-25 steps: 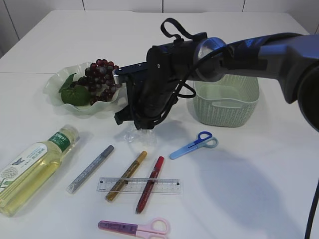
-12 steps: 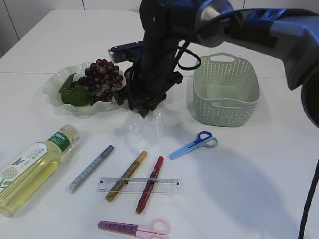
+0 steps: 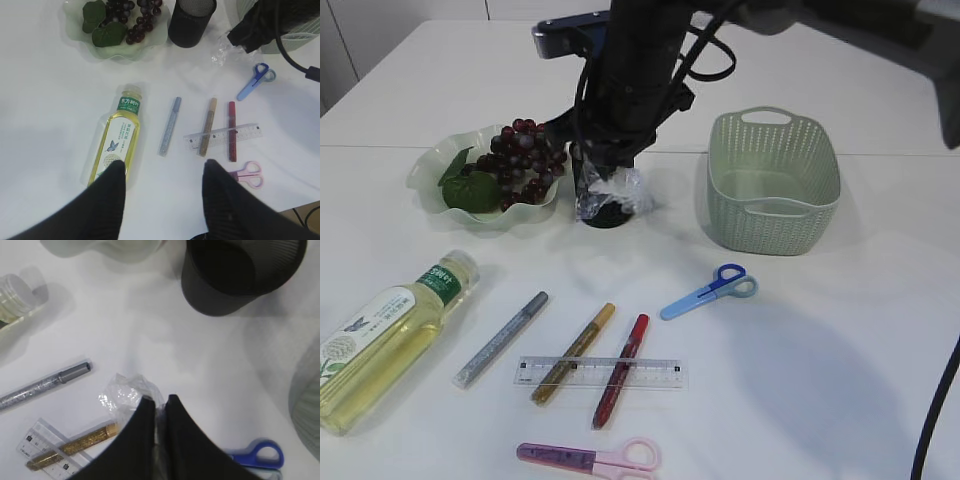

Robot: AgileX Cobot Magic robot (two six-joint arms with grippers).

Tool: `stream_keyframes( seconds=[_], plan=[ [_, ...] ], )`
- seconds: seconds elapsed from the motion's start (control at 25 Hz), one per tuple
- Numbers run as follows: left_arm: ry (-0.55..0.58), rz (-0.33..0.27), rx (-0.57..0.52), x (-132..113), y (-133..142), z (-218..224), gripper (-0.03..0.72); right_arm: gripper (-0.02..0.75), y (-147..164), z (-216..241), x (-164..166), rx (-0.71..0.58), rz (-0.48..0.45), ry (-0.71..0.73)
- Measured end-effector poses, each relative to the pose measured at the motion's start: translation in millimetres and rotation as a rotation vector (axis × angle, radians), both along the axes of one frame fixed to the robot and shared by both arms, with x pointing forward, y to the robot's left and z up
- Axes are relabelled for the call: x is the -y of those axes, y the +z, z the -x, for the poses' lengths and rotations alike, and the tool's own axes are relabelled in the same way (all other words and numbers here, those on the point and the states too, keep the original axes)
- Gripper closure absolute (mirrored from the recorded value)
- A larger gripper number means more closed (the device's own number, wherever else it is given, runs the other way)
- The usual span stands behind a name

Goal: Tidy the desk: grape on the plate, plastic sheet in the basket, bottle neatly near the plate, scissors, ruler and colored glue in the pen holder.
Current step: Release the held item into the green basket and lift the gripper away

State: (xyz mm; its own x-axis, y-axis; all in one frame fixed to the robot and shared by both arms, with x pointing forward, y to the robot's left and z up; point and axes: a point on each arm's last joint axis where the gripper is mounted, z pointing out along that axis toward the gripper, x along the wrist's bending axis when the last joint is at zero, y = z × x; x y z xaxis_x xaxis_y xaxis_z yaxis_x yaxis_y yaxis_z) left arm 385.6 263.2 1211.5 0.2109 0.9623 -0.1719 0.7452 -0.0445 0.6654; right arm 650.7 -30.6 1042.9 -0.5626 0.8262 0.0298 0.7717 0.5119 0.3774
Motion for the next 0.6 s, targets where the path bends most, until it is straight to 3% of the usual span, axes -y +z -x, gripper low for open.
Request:
stream_keyframes(
  seconds=[0.32, 0.6],
  plan=[
    [-0.007, 0.014, -0.002, 1, 0, 0, 0.319, 0.693, 53, 5, 29, 0.111, -0.012, -0.067],
    [-0.018, 0.038, -0.006, 4, 1, 1, 0.319, 0.693, 74, -17, 95, 0.156, -0.014, -0.215]
  ],
)
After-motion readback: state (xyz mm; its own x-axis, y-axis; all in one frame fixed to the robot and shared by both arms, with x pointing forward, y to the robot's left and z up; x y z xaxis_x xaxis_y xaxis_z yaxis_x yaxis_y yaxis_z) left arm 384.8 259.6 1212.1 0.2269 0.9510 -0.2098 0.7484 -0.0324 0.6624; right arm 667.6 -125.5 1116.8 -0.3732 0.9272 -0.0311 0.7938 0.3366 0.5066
